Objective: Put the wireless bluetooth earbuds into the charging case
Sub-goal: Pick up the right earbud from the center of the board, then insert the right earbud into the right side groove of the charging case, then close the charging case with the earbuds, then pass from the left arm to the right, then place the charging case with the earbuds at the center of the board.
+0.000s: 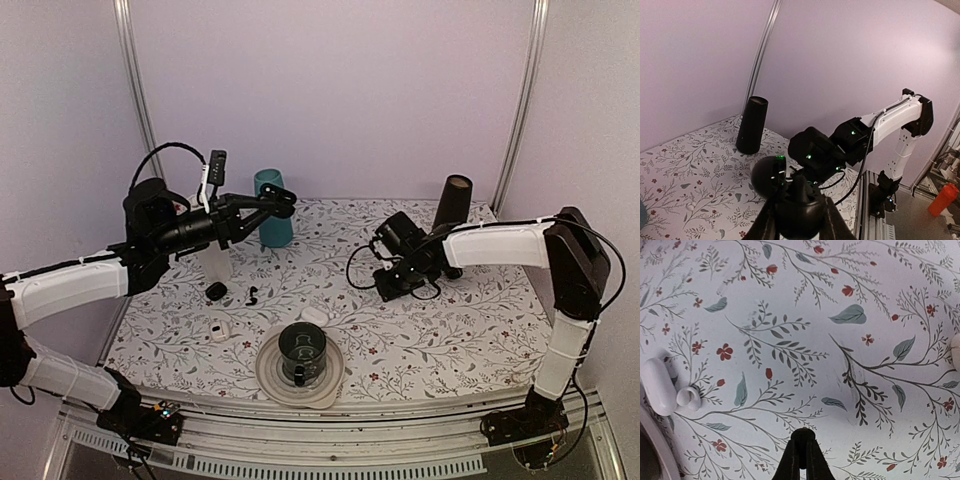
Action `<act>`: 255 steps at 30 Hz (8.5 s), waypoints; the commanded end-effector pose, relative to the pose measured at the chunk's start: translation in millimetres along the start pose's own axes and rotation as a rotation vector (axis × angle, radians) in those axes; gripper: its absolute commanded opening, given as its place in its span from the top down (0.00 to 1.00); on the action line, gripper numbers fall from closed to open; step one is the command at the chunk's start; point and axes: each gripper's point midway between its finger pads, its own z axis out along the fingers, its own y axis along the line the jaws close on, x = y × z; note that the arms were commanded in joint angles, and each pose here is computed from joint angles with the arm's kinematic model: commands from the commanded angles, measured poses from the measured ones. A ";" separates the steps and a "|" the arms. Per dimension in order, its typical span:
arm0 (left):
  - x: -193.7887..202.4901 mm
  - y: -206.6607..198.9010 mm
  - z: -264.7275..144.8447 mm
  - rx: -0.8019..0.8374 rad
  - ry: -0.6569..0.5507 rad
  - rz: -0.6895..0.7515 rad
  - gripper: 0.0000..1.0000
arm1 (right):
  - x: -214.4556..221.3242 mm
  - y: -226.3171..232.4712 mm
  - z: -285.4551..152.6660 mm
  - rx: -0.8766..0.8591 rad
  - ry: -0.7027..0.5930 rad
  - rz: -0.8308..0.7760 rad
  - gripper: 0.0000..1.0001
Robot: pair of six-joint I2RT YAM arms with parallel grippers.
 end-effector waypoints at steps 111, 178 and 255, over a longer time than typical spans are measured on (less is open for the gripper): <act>21.0 -80.6 31.0 0.457 0.115 0.040 1.00 | -73.6 170.9 -287.4 -0.662 -0.670 -0.509 0.77; 11.3 -80.5 29.8 0.438 0.088 0.023 1.00 | -88.4 152.8 -301.5 -1.031 -0.711 -0.192 0.24; 52.4 44.9 -11.7 -0.320 0.044 -0.125 0.04 | -60.2 -5.1 -23.2 -0.613 -0.260 0.411 0.97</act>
